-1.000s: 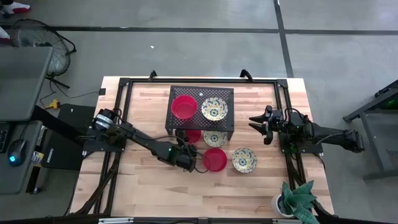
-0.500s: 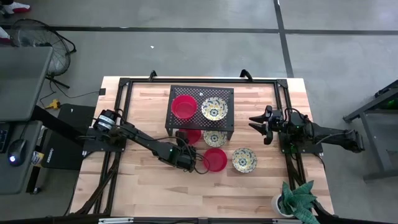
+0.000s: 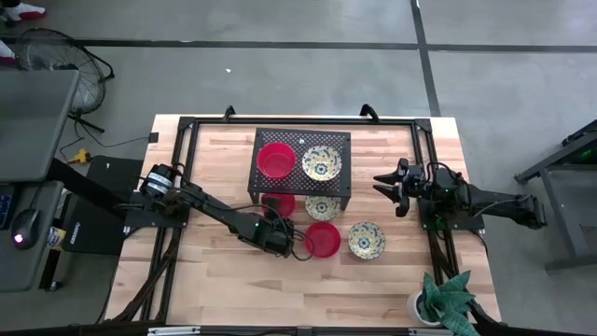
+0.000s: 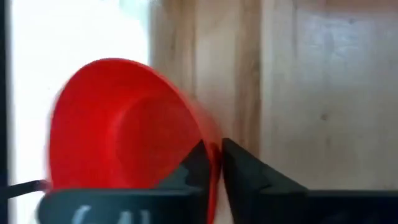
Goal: Pick & Place Mini bowls
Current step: Stack the top red bowl on the red bowl on the shelf
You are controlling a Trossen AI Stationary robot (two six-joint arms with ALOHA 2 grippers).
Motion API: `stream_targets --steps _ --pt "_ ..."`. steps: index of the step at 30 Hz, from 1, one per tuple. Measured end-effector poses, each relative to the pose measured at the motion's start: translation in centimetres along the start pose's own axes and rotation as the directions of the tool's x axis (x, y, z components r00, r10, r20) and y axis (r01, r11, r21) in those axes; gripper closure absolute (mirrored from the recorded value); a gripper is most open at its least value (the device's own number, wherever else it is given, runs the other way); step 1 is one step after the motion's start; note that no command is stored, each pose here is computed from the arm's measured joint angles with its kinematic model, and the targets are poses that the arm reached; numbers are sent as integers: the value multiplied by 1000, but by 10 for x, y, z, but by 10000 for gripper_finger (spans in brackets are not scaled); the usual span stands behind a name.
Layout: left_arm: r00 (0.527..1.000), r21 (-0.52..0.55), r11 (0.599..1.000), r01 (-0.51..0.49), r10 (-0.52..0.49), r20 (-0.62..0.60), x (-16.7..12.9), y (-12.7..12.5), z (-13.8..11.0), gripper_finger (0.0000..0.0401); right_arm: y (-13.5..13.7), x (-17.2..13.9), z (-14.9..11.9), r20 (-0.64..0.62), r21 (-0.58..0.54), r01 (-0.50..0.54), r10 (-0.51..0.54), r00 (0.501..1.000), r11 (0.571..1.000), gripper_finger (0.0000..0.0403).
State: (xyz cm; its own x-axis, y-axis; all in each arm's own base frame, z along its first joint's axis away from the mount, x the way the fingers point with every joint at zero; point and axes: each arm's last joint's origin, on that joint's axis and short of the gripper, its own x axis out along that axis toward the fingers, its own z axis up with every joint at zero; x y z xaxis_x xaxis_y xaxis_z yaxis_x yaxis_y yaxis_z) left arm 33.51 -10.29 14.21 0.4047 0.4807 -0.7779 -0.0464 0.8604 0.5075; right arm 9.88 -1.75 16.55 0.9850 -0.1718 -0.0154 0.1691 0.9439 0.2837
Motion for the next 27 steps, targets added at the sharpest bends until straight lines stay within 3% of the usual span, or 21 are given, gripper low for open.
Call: stream_targets --steps 2,10,27 --pt "1000 0 1000 29 -29 -5 0 -1 0 394 0 0 0 0 0 0 0 1000 1000 265" --pt "997 18 998 64 -65 36 -16 -11 4 397 0 0 0 0 0 0 0 1000 1000 265" --pt "973 67 979 191 -198 121 -122 6 35 400 0 0 0 0 0 0 0 1000 1000 265"
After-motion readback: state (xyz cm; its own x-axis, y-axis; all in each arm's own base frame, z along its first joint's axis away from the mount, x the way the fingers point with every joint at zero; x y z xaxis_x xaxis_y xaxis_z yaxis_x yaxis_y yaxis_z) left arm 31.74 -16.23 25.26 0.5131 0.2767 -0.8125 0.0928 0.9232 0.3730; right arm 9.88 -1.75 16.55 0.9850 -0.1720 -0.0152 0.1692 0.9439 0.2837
